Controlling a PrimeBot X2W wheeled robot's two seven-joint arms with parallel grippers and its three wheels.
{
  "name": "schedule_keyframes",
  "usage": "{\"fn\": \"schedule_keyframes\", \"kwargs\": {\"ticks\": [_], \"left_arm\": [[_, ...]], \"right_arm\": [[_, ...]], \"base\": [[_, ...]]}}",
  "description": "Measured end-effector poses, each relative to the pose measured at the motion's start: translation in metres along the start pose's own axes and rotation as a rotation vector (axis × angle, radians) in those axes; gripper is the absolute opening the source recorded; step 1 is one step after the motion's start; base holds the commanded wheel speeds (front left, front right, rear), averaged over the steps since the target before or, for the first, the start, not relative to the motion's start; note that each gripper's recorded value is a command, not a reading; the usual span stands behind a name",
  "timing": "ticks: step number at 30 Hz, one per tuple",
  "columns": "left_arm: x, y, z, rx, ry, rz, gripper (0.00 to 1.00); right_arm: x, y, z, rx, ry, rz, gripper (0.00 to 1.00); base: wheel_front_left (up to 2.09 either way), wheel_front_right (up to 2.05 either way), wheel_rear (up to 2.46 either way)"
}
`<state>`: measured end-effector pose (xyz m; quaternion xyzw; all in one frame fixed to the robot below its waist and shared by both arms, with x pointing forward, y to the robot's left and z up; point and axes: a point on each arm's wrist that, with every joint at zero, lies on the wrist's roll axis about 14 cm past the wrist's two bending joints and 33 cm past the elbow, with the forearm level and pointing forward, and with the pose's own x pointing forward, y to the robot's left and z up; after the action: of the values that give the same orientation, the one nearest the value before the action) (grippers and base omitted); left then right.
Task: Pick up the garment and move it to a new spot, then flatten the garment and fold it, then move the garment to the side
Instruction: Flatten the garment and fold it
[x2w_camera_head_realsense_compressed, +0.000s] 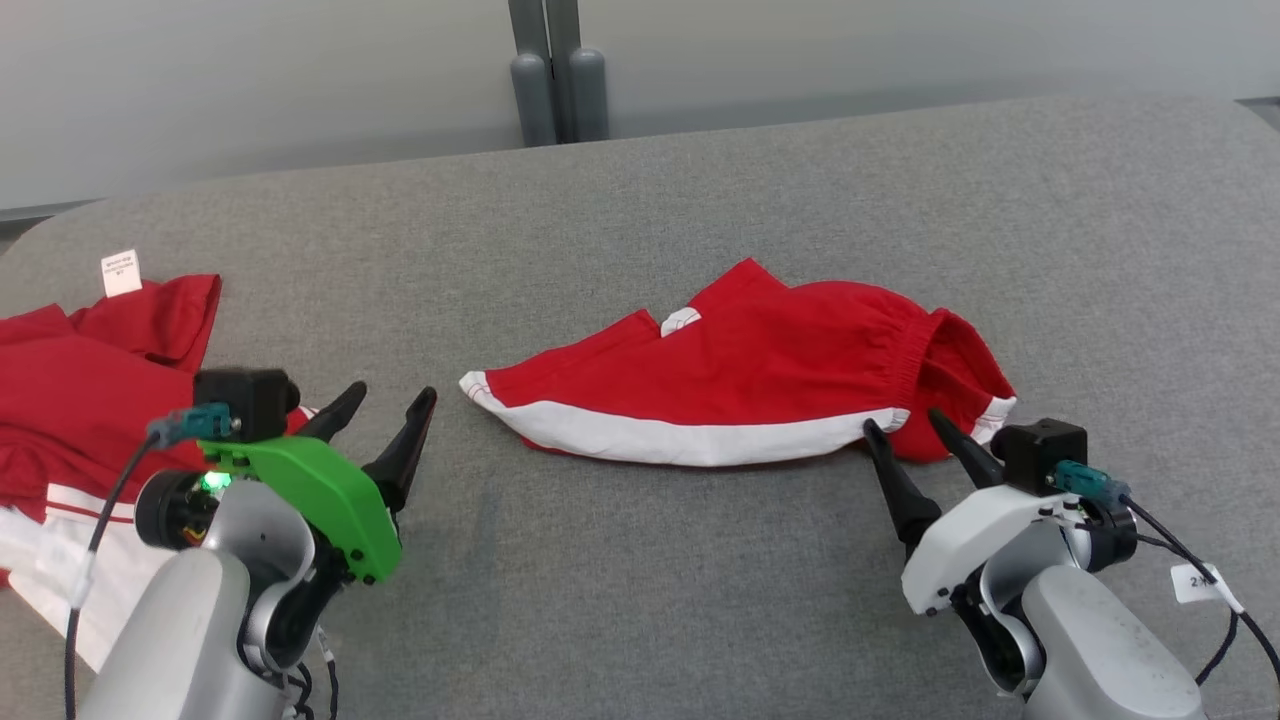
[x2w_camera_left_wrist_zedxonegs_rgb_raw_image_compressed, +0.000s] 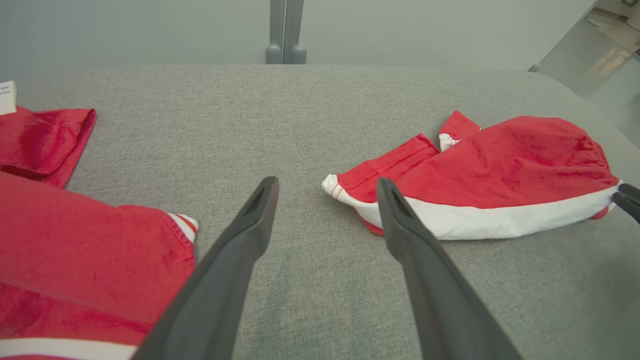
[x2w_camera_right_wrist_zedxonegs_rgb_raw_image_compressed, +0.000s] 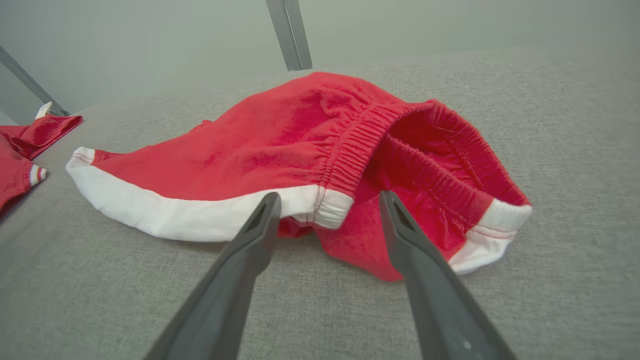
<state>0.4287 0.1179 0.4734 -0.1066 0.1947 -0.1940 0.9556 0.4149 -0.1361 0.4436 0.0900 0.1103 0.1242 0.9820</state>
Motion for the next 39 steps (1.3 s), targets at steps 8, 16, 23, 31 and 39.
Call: {"fn": "schedule_keyframes", "kwargs": {"ticks": [8,16,23,31,39], "left_arm": [[0.029,-0.005,-0.022,-0.016,0.288,-0.092,1.0],[0.046,-0.002,-0.042,-0.076,0.457,-0.12,1.0],[0.069,0.003,-0.046,-0.123,0.488,-0.124,1.0],[0.086,0.016,-0.069,-0.178,0.557,-0.077,1.0],[0.082,0.007,-0.078,-0.255,0.626,-0.096,0.53]], "right_arm": [[0.021,0.012,-0.022,0.035,0.1,0.051,1.0],[0.024,0.013,-0.023,0.033,0.093,0.078,1.0],[0.029,0.012,-0.017,0.026,0.061,0.094,1.0],[0.028,0.006,-0.023,0.031,0.067,0.084,0.96],[0.026,0.007,-0.023,0.034,0.067,0.087,0.39]], "base": [[0.0,0.0,0.0],[0.0,0.0,0.0],[0.0,0.0,0.0],[0.0,0.0,0.0],[0.0,0.0,0.0]]}}
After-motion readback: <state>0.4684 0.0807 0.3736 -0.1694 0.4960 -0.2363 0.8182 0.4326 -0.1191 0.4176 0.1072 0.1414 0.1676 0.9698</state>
